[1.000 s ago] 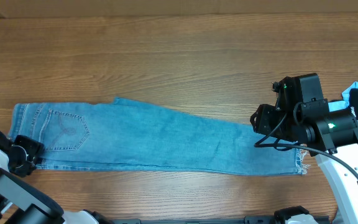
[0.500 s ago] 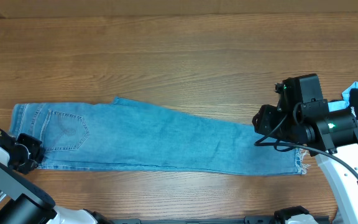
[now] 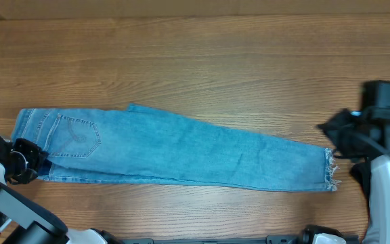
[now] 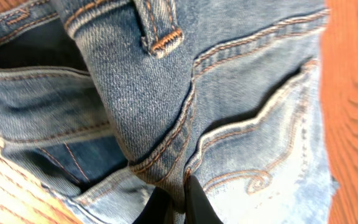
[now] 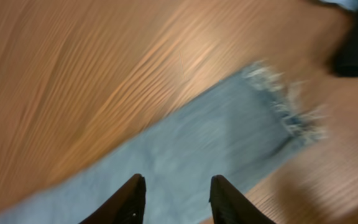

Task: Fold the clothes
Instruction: 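Grasp the frayed leg hem with the right gripper, waistband with left, then lift the top leg and waist edge, pulling it upward to unfold, then release the jeans and move both grippers to the lower leg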

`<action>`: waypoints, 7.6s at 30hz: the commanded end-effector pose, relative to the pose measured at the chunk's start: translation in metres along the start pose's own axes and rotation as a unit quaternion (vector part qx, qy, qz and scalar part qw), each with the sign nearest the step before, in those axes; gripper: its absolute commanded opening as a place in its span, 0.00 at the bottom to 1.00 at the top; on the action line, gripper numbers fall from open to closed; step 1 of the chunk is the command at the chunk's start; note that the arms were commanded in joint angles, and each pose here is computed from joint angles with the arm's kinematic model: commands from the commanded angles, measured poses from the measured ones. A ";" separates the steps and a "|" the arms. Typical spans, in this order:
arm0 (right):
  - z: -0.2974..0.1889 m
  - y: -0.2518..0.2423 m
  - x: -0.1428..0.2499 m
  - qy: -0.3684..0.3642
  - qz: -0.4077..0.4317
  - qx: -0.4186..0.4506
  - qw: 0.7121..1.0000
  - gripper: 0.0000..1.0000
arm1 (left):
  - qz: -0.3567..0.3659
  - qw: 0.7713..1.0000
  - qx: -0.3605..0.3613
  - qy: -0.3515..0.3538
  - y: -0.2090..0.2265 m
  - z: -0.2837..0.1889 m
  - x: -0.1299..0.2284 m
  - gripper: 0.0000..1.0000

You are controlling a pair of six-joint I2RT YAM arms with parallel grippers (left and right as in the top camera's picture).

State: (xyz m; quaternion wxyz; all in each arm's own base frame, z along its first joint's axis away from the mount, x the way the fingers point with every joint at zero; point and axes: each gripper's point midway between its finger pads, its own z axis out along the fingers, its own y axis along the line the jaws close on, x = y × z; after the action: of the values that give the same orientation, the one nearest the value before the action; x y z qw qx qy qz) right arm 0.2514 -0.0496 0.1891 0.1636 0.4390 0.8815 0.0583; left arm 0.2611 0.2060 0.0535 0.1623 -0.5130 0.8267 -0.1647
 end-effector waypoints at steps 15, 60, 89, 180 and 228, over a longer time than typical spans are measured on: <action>0.103 -0.114 0.013 0.189 0.169 -0.022 0.967 0.42 | 0.048 0.998 0.040 -0.006 -0.023 -0.019 0.000 0.06; 0.131 -0.083 0.063 0.232 0.107 -0.153 0.955 0.48 | 0.020 0.999 0.037 0.010 -0.020 -0.019 0.008 0.09; 0.145 -0.122 0.066 0.216 0.173 -0.025 0.961 0.43 | 0.020 0.999 0.036 0.012 -0.020 -0.019 0.009 0.10; 0.083 0.127 -0.156 0.009 0.293 -0.377 0.879 0.24 | 0.294 0.916 0.095 -0.256 -0.248 -0.030 -0.093 0.20; 0.036 -0.027 0.006 0.084 0.037 -0.066 0.994 0.91 | 0.155 0.979 -0.124 -0.043 -0.105 -0.144 -0.011 1.00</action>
State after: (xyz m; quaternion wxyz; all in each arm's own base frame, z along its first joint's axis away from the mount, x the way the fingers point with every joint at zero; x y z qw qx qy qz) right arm 0.2555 -0.0521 0.1796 0.1695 0.4510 0.8501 0.2126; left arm 0.2966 0.1750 0.2585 0.2012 -0.3557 0.9127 0.0035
